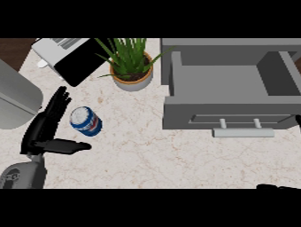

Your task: Pick up the can, place it into the drawer and close the drawer

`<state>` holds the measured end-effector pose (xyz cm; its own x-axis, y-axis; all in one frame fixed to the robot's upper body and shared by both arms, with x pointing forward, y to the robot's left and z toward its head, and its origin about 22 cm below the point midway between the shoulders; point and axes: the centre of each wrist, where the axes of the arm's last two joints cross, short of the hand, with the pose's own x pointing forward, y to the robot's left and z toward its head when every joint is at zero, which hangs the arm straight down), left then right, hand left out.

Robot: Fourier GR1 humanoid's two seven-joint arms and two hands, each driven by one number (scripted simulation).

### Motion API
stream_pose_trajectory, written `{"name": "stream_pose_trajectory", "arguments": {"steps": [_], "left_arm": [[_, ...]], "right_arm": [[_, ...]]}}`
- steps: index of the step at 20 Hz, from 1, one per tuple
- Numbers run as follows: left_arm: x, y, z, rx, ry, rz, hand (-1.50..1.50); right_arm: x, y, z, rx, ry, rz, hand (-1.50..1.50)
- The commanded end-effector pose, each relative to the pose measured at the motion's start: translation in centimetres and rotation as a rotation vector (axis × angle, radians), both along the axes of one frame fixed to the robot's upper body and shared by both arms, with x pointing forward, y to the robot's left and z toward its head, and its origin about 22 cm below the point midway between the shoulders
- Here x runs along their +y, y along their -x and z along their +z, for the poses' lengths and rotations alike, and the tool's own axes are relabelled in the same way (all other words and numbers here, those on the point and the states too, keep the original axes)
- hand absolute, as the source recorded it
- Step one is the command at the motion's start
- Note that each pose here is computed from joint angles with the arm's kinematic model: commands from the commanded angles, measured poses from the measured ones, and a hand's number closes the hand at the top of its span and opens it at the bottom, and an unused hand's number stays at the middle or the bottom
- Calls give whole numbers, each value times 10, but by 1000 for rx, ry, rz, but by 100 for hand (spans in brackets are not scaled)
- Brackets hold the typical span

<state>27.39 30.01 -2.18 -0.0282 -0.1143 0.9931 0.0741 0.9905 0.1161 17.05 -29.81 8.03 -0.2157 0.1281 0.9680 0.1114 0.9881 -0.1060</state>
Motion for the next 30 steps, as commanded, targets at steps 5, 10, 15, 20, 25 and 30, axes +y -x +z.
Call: {"name": "stream_pose_trajectory", "arguments": {"steps": [5,10,15,20,25,30], "left_arm": [[30,6,-21,15,-21,6,-150],[13,4,-32,15,-1,0,-150],[34,-3,-46,40,-12,12,-150],[34,-9,-60,67,-1,52,-150],[26,-21,-60,79,31,34,-150],[36,-8,-84,74,13,37,-150]], "right_arm": [[-8,2,-11,-16,1,10,-150],[-1,12,-15,14,1,-1,-150],[8,3,-2,-9,15,-6,-150],[-13,11,-2,-3,-7,14,-150],[3,11,5,-10,-18,-5,-150],[-5,8,7,-24,12,0,-150]]}}
